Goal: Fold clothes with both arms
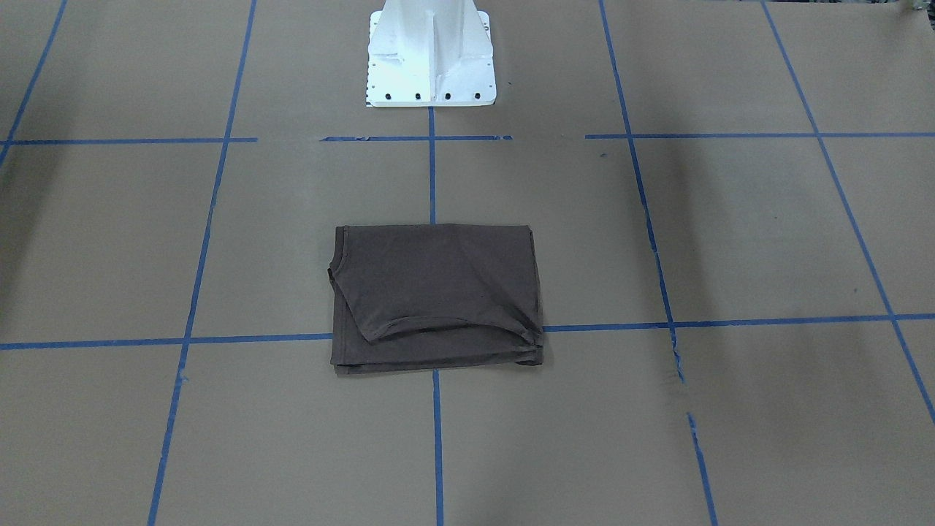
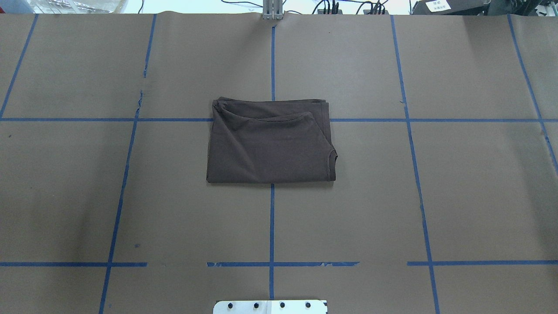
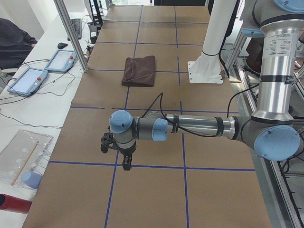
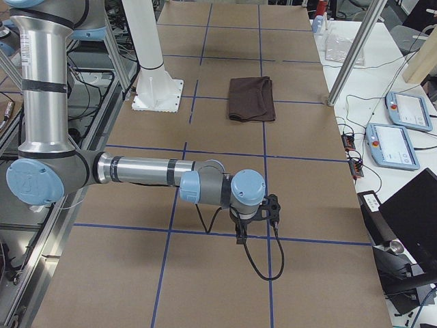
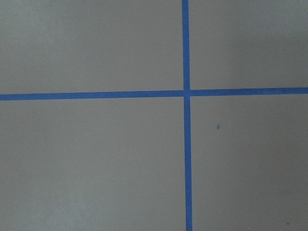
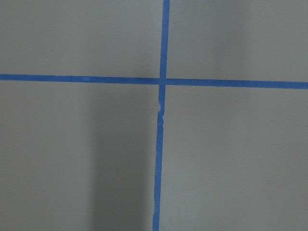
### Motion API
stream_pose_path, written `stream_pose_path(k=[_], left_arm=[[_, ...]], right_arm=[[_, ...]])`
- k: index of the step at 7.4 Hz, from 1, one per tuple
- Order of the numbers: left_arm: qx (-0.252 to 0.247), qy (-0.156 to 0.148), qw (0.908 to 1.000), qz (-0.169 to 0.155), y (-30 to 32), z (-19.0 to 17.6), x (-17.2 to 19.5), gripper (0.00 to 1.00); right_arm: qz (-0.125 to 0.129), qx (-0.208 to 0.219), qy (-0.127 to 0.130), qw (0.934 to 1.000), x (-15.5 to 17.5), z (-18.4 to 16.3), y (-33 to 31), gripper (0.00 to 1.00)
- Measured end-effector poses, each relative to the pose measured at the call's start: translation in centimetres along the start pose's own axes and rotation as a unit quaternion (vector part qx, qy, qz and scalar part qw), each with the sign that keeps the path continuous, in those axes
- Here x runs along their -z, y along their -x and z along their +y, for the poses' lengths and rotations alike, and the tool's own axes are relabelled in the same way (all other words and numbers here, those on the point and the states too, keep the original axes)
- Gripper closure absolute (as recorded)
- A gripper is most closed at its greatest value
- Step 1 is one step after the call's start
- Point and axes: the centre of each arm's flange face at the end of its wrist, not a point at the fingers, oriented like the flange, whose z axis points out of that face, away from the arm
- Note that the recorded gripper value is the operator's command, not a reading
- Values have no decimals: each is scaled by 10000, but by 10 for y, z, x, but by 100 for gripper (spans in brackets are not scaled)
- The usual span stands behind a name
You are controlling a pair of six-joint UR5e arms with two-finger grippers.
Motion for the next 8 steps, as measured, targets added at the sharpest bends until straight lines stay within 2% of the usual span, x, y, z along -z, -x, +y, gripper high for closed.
stream_pose_path(k=[8], left_arm=[[-24, -24, 10000, 91, -4, -2, 3, 0]], right_arm=[[-15, 20, -12, 10000, 0, 0, 0, 0]])
